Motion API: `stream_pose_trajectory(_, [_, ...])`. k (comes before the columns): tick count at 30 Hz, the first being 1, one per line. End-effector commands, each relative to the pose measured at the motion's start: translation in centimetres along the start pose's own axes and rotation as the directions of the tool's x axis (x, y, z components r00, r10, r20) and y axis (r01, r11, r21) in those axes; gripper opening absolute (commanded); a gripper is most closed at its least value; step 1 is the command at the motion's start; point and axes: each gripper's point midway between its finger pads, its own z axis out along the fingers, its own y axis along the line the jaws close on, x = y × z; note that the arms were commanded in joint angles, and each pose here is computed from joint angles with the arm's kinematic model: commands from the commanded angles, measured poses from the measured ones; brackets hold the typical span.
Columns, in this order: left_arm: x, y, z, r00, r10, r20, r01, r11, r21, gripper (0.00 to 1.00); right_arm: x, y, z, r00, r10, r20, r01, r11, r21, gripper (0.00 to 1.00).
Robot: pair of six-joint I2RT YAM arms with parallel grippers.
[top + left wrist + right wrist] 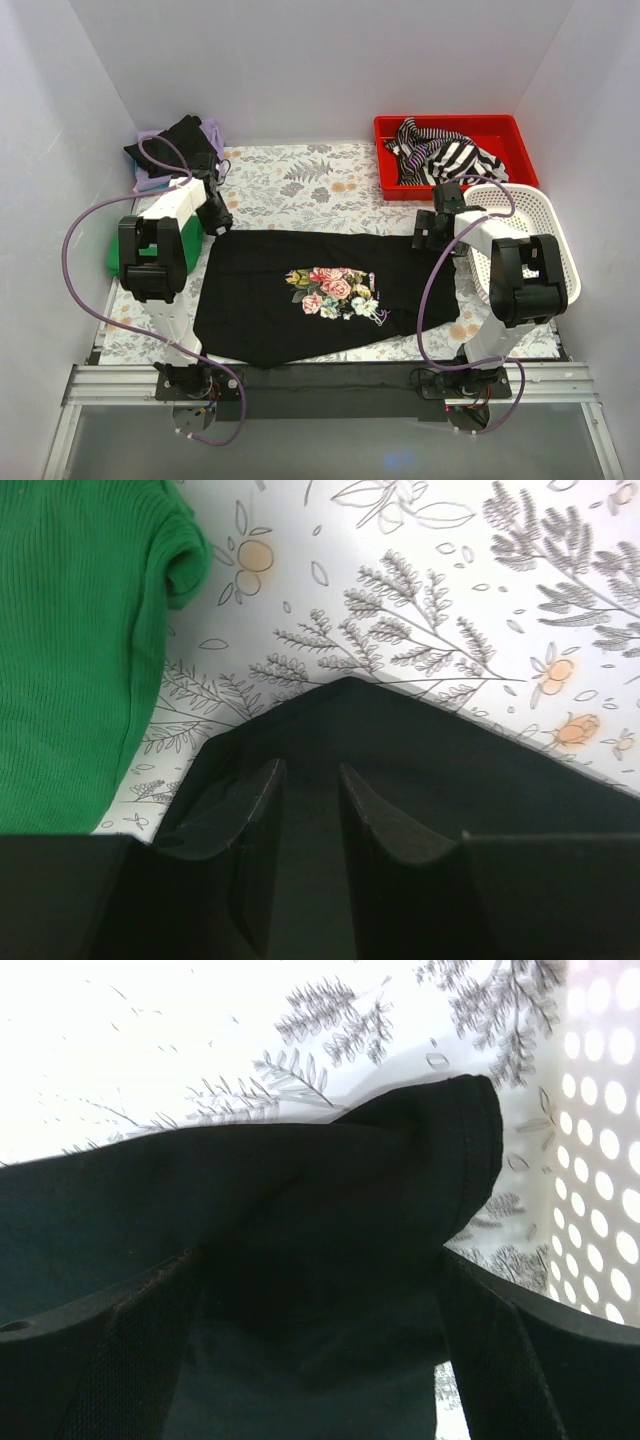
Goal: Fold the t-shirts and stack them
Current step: Flatten the tshirt out
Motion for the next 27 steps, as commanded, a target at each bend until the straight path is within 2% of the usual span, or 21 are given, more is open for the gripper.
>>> stream_pose_trajectory(1, [0.1, 1.4, -0.4, 0.999, -0.034, 0.019, 0.034, 0.999, -0.013, 0.27, -0.4, -0.7, 1.5, 1.000, 0.023, -0.017, -0.023, 1.000, 0.003, 0.98])
stream_pose_trajectory(10, [0.8, 1.4, 0.8, 0.999, -0.042, -0.009, 0.041, 0.999, -0.015, 0.28, -0.6, 0.5, 2.6, 0.999, -0.004, -0.032, 0.002, 0.999, -0.053, 0.97])
stream_pose_trajectory(16, [-2.9, 0.4, -0.3, 0.987, -0.104, 0.121, 0.102, 0.995, 0.019, 0.30, -1.2, 0.6, 2.4, 1.000, -0.005, -0.012, 0.004, 0.998, -0.060, 0.98])
stream_pose_trajectory(19, [-2.0, 0.4, 1.3, 0.994, -0.090, 0.065, 0.090, 0.996, -0.003, 0.31, -0.8, 0.7, 2.9, 0.999, -0.012, -0.031, 0.011, 0.998, -0.062, 0.98])
stream_pose_trajectory(22, [-0.7, 0.6, 3.3, 0.998, -0.069, -0.009, 0.069, 0.997, -0.034, 0.30, -0.5, 1.0, 3.5, 0.999, -0.011, -0.044, 0.008, 0.997, -0.076, 0.91])
stream_pose_trajectory(27, [0.4, 0.8, 4.6, 0.998, -0.051, -0.049, 0.049, 0.998, -0.039, 0.30, 0.0, 1.2, 4.1, 0.998, -0.014, -0.064, 0.009, 0.997, -0.081, 0.71])
